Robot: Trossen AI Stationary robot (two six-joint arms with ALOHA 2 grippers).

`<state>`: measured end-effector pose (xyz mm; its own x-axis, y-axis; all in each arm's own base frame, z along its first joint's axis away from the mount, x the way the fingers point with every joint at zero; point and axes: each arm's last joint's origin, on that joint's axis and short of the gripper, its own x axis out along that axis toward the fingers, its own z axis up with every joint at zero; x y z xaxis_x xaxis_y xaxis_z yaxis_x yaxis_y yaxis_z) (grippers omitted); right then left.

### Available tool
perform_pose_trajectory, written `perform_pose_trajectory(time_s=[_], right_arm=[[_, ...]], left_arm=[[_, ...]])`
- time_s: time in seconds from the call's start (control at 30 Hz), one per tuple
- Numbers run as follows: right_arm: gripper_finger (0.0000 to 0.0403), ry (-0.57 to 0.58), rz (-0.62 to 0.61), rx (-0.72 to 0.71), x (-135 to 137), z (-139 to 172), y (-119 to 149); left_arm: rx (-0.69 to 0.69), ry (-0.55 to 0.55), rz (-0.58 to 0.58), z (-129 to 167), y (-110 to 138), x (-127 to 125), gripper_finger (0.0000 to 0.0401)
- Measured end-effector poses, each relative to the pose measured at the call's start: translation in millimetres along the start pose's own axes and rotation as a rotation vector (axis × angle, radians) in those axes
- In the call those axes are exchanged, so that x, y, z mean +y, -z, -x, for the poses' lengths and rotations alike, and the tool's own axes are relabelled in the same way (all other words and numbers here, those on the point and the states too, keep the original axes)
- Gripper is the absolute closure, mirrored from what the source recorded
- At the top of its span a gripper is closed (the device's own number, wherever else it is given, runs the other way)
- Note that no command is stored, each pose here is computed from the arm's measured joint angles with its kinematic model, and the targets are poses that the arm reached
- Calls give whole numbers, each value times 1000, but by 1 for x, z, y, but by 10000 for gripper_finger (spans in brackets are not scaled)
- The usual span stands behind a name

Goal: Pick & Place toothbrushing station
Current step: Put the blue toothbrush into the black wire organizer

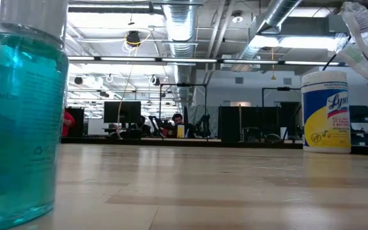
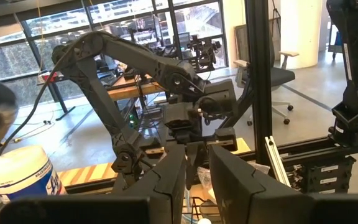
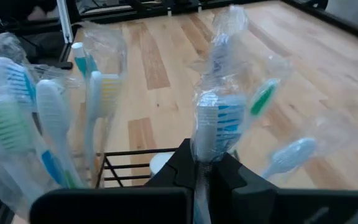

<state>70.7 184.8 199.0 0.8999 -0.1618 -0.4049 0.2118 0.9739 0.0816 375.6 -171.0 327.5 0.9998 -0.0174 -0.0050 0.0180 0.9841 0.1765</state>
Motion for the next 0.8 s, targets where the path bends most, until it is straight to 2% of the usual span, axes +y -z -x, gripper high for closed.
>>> perform_pose_trajectory(time_s=[0.23,0.5,0.8], right_arm=[[395,-2,-37,-17,-2,-7,9],[348,3,-33,44,-3,-9,10],[340,-5,3,49,0,-7,4]], left_arm=[[0,0,0,0,0,0,335],[0,0,0,0,0,0,335],[0,0,0,0,0,0,335]])
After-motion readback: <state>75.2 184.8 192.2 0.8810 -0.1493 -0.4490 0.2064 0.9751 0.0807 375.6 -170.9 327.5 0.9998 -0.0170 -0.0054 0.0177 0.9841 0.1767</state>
